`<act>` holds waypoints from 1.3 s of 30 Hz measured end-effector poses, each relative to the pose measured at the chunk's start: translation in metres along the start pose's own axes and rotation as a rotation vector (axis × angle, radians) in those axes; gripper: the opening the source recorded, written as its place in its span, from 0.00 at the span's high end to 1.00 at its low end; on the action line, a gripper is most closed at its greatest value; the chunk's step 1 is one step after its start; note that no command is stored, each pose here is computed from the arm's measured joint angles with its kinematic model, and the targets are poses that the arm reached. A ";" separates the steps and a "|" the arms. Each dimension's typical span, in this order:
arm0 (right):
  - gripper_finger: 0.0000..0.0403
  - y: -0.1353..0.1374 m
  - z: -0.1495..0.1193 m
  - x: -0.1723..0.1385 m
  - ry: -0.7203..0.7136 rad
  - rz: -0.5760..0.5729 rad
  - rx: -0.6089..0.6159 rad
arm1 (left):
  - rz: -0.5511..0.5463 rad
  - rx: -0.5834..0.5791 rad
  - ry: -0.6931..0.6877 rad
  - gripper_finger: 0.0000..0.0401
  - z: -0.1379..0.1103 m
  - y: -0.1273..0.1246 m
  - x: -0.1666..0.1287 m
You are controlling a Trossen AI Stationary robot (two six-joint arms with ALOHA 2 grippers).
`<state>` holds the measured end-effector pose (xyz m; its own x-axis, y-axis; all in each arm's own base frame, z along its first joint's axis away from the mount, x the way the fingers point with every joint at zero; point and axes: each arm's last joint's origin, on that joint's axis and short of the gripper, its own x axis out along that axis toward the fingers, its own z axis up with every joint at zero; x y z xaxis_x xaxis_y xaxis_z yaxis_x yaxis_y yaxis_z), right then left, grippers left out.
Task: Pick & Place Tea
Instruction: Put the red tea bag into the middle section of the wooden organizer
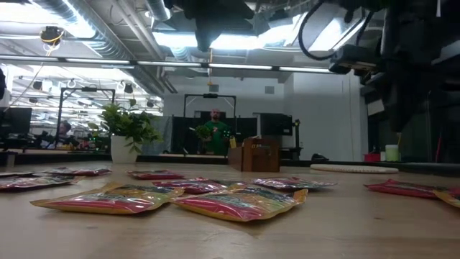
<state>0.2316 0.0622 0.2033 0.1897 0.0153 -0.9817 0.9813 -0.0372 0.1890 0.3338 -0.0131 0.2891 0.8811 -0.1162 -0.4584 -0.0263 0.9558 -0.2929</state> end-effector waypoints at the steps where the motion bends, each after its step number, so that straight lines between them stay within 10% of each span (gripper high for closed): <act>1: 1.00 0.001 0.002 0.000 0.003 0.004 -0.009 | 0.003 -0.009 -0.001 0.77 0.000 0.001 0.000; 39: 0.99 0.017 -0.002 0.024 0.064 0.016 -0.221 | -0.064 0.052 -0.007 0.77 -0.010 -0.038 0.001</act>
<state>0.2528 0.0636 0.1828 0.2003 0.0804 -0.9764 0.9603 0.1814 0.2119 0.3313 -0.0520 0.2916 0.8836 -0.1760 -0.4339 0.0549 0.9592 -0.2773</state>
